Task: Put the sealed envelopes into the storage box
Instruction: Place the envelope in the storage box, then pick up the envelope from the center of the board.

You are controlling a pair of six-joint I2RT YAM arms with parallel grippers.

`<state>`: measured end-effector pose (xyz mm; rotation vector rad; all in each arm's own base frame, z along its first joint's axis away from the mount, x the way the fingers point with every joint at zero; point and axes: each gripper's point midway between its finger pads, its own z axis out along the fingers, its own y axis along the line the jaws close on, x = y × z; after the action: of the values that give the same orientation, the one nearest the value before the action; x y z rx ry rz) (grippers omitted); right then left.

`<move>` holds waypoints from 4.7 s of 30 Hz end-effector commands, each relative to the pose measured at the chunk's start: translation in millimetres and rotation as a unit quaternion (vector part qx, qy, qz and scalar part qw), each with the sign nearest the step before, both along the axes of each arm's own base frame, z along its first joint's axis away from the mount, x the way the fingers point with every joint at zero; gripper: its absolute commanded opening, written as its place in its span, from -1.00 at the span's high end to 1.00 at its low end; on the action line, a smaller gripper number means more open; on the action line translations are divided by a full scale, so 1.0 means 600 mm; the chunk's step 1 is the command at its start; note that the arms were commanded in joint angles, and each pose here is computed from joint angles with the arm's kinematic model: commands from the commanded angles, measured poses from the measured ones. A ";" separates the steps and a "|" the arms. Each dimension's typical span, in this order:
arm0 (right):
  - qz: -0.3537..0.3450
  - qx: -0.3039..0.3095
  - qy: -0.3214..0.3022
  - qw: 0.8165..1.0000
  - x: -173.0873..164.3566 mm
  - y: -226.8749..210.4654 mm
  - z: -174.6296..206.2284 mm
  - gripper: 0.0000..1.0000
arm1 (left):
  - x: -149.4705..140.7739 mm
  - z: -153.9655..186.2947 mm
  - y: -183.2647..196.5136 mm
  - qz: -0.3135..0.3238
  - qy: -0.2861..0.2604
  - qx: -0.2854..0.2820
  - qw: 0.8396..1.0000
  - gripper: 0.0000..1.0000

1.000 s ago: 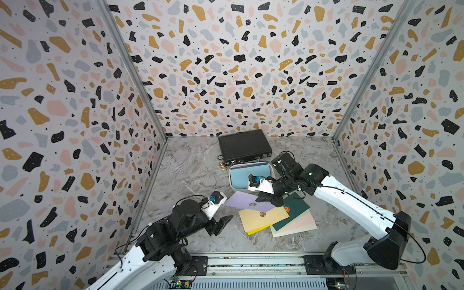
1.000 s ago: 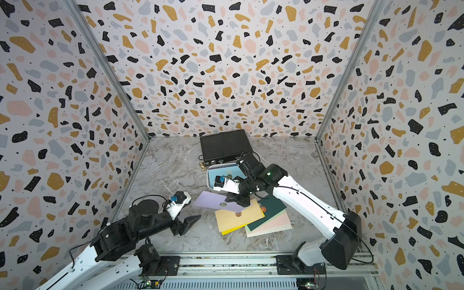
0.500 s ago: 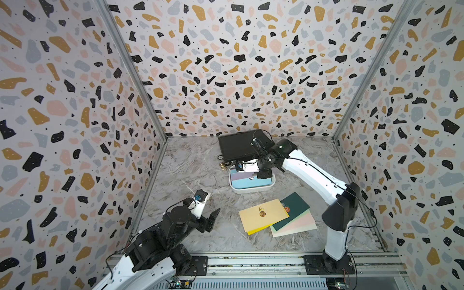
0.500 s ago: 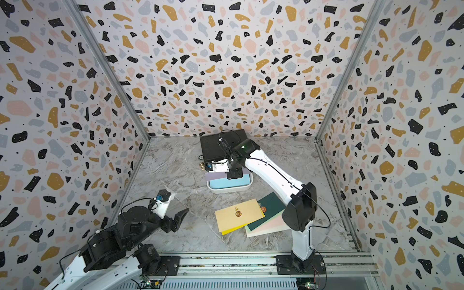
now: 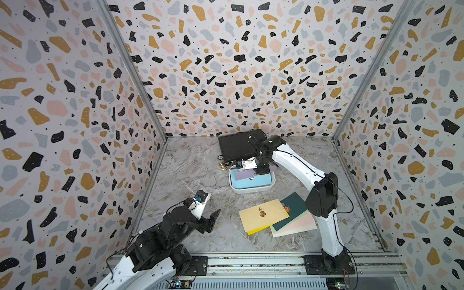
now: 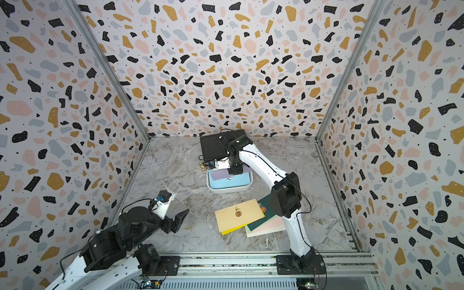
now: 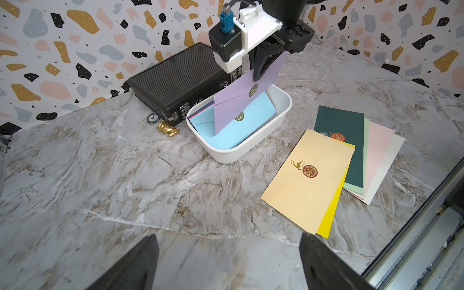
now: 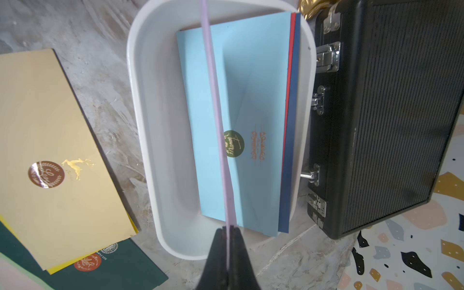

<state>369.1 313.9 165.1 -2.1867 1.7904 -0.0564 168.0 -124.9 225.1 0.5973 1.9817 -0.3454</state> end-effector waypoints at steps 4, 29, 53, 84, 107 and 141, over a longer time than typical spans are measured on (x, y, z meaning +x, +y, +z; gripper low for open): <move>0.001 0.013 0.027 1.000 -0.016 0.009 0.003 1.00 | 0.003 -0.004 -0.010 -0.010 0.000 0.000 1.000 -0.83; -0.007 0.016 0.061 0.998 -0.023 0.023 -0.025 1.00 | 0.003 -0.008 -0.013 -0.013 0.004 0.002 1.000 -0.84; -0.072 0.036 -0.093 0.992 0.096 0.045 0.002 0.35 | 0.006 -0.009 -0.010 -0.004 0.006 0.002 1.000 -0.89; -0.644 0.218 0.121 0.723 -0.170 -0.233 -0.153 0.05 | 0.024 -0.282 -0.185 0.097 0.405 -0.160 0.895 -0.78; -0.679 0.183 0.211 0.679 -0.228 -0.222 -0.229 0.28 | 0.003 -0.340 -0.181 0.106 0.439 -0.149 0.880 -0.70; -0.661 0.201 0.278 0.667 -0.240 -0.183 -0.232 0.32 | 0.038 -0.275 -0.203 0.083 0.372 -0.292 0.877 -0.48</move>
<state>233.3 204.1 28.6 -0.2222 2.8867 0.6500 183.2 -240.2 44.0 -0.1576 2.5282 -1.0882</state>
